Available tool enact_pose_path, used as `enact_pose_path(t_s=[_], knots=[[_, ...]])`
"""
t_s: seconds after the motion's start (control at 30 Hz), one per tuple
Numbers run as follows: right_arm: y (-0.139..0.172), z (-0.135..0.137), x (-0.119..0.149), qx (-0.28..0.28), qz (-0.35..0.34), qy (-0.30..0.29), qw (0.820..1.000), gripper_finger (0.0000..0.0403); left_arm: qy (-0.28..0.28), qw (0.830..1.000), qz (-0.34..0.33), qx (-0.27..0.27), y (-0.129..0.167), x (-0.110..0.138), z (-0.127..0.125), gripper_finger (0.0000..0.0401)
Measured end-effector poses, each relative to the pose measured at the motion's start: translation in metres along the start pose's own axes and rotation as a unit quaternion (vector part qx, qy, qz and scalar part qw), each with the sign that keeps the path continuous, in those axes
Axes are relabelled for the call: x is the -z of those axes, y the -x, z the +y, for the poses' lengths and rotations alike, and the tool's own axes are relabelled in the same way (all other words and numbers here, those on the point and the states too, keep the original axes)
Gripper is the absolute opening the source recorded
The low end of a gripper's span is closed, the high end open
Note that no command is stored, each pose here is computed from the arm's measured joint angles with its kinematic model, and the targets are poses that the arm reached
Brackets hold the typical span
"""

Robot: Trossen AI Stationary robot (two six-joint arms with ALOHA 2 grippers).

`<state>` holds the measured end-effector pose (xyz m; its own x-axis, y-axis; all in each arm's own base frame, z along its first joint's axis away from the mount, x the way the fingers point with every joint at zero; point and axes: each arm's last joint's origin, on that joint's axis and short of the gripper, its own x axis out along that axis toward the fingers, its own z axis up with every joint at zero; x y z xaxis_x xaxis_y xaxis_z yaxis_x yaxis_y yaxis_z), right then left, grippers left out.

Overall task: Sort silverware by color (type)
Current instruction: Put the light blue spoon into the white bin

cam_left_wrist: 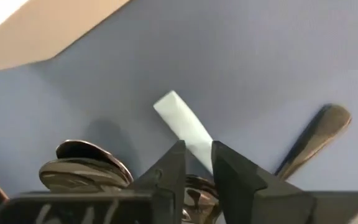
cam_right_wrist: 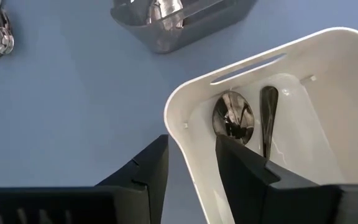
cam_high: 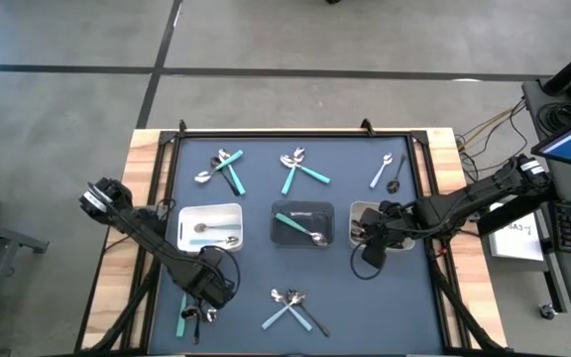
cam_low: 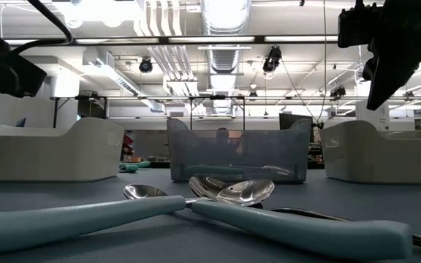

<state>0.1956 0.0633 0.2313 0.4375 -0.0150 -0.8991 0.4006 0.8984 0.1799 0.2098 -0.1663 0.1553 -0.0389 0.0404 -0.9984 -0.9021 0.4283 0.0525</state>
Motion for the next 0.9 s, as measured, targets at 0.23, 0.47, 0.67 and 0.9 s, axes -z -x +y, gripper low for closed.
enact_pose_path(t_s=[0.23, 0.47, 0.67, 0.9], knots=[[0.0, 0.0, 0.0, -0.001, -0.002, 0.0, 1.0, 0.0118, 0.041, 0.999, -0.003, -0.001, -0.006, 0.001, 0.0, 0.0103], [0.0, 0.0, 0.0, -0.002, -0.003, -0.001, 1.0, 0.0123, 0.063, 0.998, -0.002, -0.01, -0.023, 0.003, -0.009, 0.0107], [0.0, 0.001, -0.001, -0.007, -0.007, -0.001, 1.0, 0.0115, 0.063, 0.998, 0.001, -0.012, -0.022, 0.004, -0.014, 0.0061], [0.0, 0.001, -0.002, -0.007, -0.009, -0.001, 1.0, 0.0109, 0.037, 0.999, 0.01, 0.022, 0.0, 0.007, -0.025, 0.0023]])
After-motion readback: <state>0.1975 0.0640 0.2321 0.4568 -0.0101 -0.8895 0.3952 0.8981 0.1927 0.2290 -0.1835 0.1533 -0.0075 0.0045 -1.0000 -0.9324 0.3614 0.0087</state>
